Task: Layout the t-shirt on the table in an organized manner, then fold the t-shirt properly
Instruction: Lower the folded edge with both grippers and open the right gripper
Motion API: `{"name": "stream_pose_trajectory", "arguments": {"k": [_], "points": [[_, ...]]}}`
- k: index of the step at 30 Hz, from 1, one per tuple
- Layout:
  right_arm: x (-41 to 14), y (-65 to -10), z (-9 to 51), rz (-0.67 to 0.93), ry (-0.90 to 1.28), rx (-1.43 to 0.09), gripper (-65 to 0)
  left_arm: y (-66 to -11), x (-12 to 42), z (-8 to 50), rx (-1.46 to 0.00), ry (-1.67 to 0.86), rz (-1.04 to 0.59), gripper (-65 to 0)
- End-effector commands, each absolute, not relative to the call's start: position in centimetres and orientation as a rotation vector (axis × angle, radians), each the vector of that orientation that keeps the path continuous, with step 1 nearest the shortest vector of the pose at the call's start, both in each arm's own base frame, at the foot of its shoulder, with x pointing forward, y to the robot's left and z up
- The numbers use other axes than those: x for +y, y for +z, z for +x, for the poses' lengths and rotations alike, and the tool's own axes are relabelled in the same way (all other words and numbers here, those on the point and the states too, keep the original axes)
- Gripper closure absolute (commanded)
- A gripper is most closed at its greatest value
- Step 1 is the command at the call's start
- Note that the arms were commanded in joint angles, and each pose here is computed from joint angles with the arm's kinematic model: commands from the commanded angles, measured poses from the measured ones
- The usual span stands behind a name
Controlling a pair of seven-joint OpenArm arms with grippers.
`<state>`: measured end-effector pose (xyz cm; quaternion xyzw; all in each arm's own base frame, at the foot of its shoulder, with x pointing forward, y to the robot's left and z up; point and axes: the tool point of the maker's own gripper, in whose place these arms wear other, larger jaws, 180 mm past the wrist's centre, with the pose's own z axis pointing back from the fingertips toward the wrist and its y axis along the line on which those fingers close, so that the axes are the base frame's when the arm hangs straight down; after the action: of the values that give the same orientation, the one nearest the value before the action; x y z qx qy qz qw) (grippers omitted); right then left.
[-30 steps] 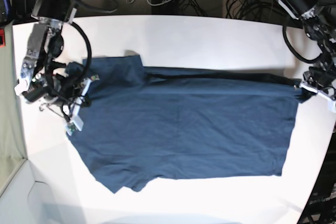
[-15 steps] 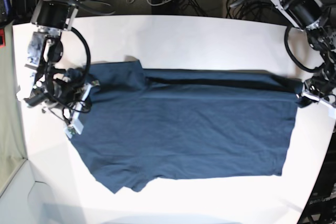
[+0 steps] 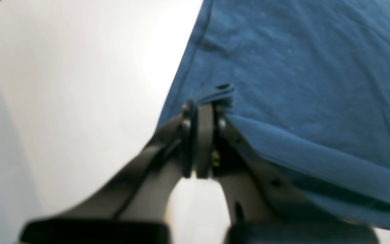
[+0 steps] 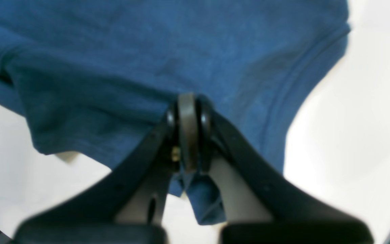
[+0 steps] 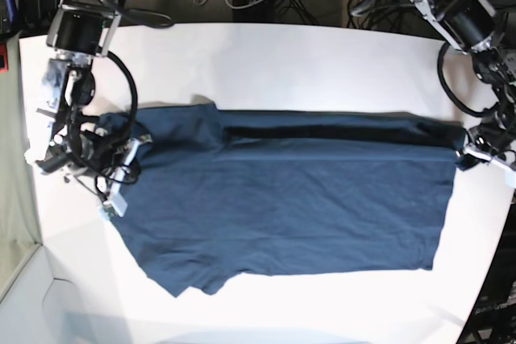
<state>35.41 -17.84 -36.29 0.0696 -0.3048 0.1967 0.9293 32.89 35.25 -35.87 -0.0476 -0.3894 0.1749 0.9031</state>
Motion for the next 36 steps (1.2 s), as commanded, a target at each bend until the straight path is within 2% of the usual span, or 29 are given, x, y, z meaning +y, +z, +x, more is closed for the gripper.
{"name": "stream_pose_trajectory", "arguments": {"k": [1, 10, 11, 14, 18, 21, 25, 36], "points": [[-17.9, -34.6, 36.9, 0.138, 0.403, -0.689, 0.0, -34.1, 36.1, 34.0, -0.864, 0.358, -0.088, 0.0], [-17.9, -34.4, 37.9, 0.153, 0.394, -0.702, -0.6, -34.7, 36.0, 34.0, -0.851, 0.370, -0.101, -0.2], [-17.9, -34.3, 37.9, 0.152, 0.395, -0.702, -3.1, -34.7, 36.0, 34.0, -0.851, 0.370, -0.101, -0.7], [-17.9, -34.3, 37.9, 0.150, 0.395, -0.701, -16.0, -34.6, 36.1, 34.0, -0.852, 0.369, -0.099, -7.0], [-18.0, -34.4, 37.7, 0.148, 0.396, -0.699, -36.9, -34.6, 36.1, 34.0, -0.853, 0.369, -0.099, -25.5], [-18.0, -34.5, 37.6, 0.148, 0.395, -0.696, -44.2, -34.2, 36.1, 34.1, -0.861, 0.357, -0.093, -34.6], [-18.2, -35.2, 36.4, 0.144, 0.394, -0.676, -44.8, -34.0, 36.3, 33.9, -0.868, 0.359, -0.087, -39.7], [-17.5, -33.8, 32.0, 0.078, 0.448, -0.725, -44.8, -35.3, 37.2, 31.4, -0.817, 0.346, -0.041, -40.0]]}}
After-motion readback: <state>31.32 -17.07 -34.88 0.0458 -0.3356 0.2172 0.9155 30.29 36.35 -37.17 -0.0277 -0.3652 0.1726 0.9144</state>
